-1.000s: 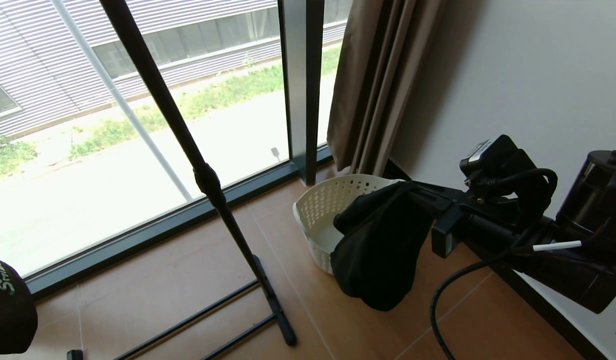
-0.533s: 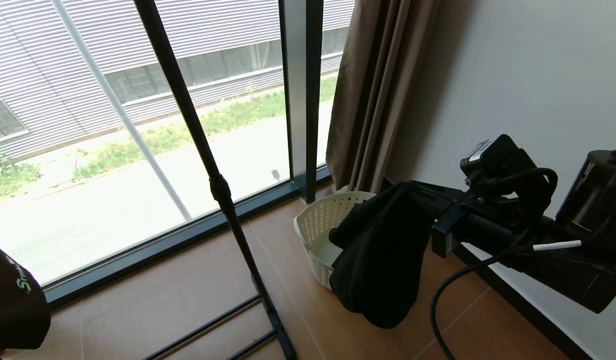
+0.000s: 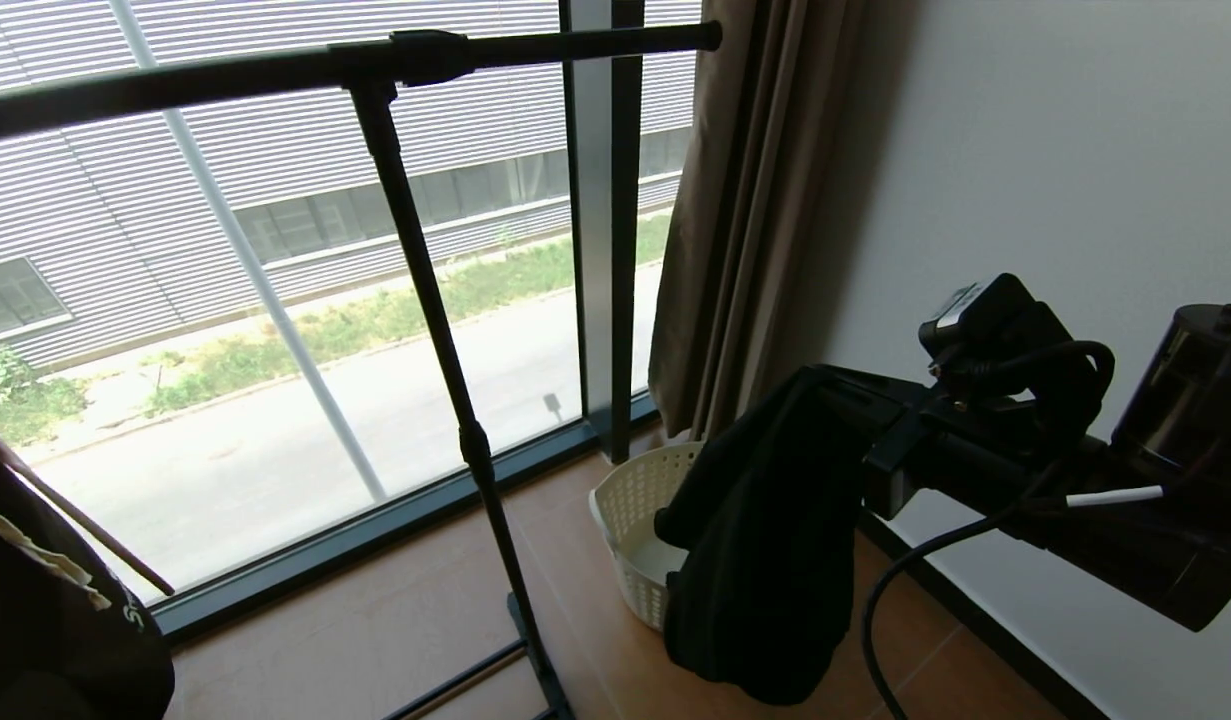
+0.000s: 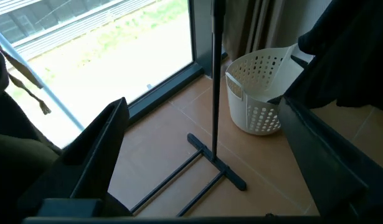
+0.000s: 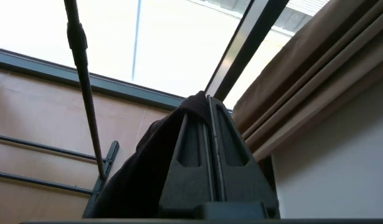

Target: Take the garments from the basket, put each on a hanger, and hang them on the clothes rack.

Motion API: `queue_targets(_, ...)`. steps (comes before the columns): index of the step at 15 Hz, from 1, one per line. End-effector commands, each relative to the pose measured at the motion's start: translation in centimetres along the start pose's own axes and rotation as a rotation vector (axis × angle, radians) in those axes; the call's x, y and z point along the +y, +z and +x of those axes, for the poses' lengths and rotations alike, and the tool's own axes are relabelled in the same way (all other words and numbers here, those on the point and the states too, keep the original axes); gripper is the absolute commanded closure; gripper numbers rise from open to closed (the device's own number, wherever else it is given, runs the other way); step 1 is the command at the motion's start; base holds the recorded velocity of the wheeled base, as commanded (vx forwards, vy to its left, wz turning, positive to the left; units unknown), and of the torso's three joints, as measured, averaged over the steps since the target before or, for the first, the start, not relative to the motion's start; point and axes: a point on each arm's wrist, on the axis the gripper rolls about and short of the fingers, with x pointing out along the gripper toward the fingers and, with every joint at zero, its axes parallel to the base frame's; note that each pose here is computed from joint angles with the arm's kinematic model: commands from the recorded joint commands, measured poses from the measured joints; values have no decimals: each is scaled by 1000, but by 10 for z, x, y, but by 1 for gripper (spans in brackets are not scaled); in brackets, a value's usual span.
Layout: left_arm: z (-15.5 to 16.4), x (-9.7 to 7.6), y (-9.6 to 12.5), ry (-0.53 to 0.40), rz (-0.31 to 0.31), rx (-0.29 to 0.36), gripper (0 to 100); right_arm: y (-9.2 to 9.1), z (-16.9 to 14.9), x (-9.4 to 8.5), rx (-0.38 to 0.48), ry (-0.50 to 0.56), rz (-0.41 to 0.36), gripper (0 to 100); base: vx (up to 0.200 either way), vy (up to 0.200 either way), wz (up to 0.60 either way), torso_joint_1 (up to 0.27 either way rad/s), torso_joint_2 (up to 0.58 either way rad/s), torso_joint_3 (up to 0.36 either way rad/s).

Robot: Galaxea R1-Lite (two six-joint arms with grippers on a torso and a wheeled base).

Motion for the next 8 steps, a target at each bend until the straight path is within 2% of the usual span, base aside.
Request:
queue_targets(1, 0, 0, 0, 0, 0, 0, 0, 0, 0, 0, 0, -1, 0, 100, 0, 0, 0, 198, -540, -154)
queue_targets(6, 0, 0, 0, 0, 0, 0, 0, 1, -1, 0, -4, 0, 0, 100, 0, 0, 0, 225, -579, -160)
queue_targets(8, 0, 0, 0, 0, 0, 0, 0, 1, -1, 0, -5, -1, 0, 100, 0, 0, 0, 242, -605, -283)
